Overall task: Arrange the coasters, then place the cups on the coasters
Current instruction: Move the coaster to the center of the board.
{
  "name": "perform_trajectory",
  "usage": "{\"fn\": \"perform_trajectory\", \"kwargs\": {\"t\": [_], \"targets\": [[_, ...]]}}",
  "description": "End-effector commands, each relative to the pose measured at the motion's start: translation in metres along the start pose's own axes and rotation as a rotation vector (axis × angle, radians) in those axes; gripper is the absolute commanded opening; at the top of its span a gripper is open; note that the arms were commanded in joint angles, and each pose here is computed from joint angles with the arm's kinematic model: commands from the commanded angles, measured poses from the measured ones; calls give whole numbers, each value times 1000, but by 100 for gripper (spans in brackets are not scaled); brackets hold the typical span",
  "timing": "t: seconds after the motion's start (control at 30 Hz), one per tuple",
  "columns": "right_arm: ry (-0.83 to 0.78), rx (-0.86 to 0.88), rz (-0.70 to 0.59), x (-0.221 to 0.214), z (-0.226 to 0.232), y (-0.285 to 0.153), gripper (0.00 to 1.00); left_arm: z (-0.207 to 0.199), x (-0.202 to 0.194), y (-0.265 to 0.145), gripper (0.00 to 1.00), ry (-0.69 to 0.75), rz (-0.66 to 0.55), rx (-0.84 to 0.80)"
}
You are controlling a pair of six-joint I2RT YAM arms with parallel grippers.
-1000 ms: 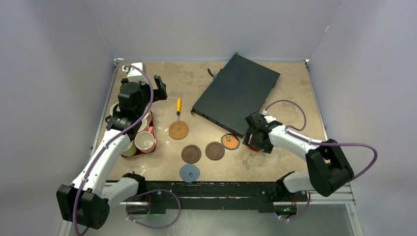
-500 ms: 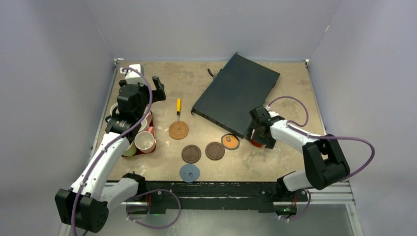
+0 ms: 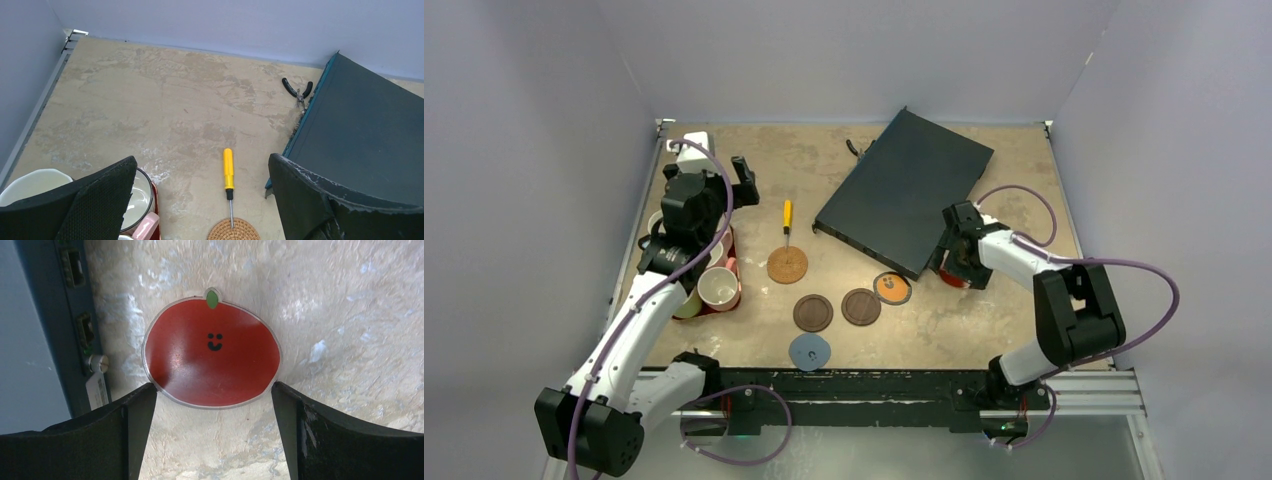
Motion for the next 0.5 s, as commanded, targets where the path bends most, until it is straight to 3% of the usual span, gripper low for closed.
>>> {"fn": "perform_trajectory", "kwargs": {"t": [0.0, 0.47], "targets": [[-36, -103, 20, 2, -11, 17, 88, -1, 9, -4, 99, 23, -58, -11], [16, -131, -6, 47, -28, 48, 88, 1, 10, -5, 99, 32, -63, 8]]}}
Point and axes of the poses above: each gripper's point midway between its finger pads, its own y axis out along the fingers, its own z axis along the line the jaws close on, x = y × z, the point moved 10 cm from there along -y, back along the fingers, and after that the axes turned 2 degrees about y, right-handed, at the moved point
